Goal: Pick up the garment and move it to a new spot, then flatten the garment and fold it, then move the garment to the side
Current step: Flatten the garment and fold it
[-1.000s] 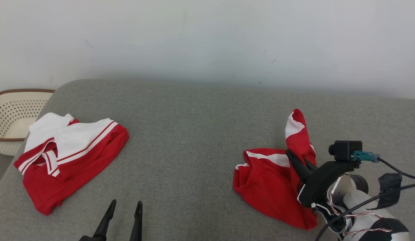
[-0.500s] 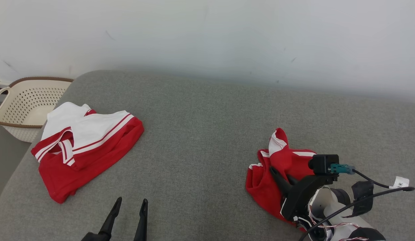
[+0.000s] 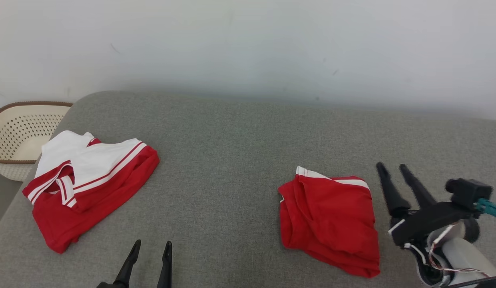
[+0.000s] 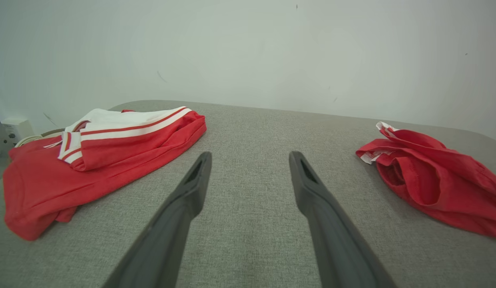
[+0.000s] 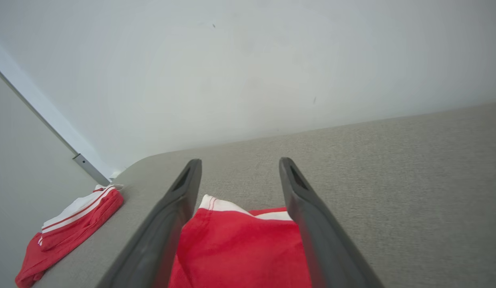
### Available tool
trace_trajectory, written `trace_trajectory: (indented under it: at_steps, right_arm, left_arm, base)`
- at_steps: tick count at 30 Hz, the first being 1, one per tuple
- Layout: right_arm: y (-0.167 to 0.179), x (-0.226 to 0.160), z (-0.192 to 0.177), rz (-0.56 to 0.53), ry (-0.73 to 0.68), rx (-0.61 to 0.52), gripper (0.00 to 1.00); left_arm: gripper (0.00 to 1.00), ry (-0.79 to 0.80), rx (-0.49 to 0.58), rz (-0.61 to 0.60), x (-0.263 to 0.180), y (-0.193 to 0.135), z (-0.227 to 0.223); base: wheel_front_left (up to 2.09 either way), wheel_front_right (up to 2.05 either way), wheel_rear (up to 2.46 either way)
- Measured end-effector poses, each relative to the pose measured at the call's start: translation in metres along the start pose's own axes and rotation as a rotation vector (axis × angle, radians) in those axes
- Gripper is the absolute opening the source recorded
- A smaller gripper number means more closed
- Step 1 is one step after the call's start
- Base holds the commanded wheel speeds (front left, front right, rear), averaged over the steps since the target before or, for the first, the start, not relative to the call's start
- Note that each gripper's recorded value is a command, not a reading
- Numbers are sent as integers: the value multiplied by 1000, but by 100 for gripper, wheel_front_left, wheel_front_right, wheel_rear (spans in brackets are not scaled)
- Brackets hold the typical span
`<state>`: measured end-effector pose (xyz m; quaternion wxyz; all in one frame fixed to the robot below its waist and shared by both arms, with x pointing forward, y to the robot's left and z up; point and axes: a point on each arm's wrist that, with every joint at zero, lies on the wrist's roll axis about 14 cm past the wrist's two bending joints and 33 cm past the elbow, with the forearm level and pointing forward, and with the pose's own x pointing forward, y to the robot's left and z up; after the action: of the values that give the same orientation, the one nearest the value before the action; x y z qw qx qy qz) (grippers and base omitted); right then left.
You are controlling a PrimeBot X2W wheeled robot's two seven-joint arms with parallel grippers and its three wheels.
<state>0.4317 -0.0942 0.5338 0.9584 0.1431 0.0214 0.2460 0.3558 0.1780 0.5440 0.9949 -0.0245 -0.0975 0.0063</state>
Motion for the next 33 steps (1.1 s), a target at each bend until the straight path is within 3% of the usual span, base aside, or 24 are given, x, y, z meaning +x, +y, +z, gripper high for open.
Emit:
trace_trajectory:
  at_steps: [2,5,10,11,12,13,14,33]
  right_arm:
    - [-20,-7,11,-56,-44,-4,100]
    - [-49,-20,18,-129,-57,-98,100]
    - [-60,-30,-1,-187,-28,-102,98]
    - [-58,-30,-6,-187,-17,-98,47]
    - [-56,-30,-12,-186,-4,-108,31]
    - [-56,-30,-15,-189,2,-109,7]
    - [-56,-30,-18,-196,8,-101,0]
    - [-29,14,-75,-134,172,-164,0]
  left_arm:
    - [100,-1,-1,-5,1,-1,0]
    - [100,4,-1,-7,3,-2,-2]
    - [100,8,-1,-6,3,-1,-3]
    - [100,9,-1,-4,3,-1,-3]
    - [100,9,0,-2,3,0,-3]
    - [100,10,0,0,3,0,-4]
    - [100,10,0,2,2,1,-4]
    - [100,5,28,30,1,16,0]
  base:
    - [0,0,0]
    - [0,0,0]
    - [0,0,0]
    - [0,0,0]
    - [0,0,0]
    - [0,0,0]
    - [0,0,0]
    - [0,0,0]
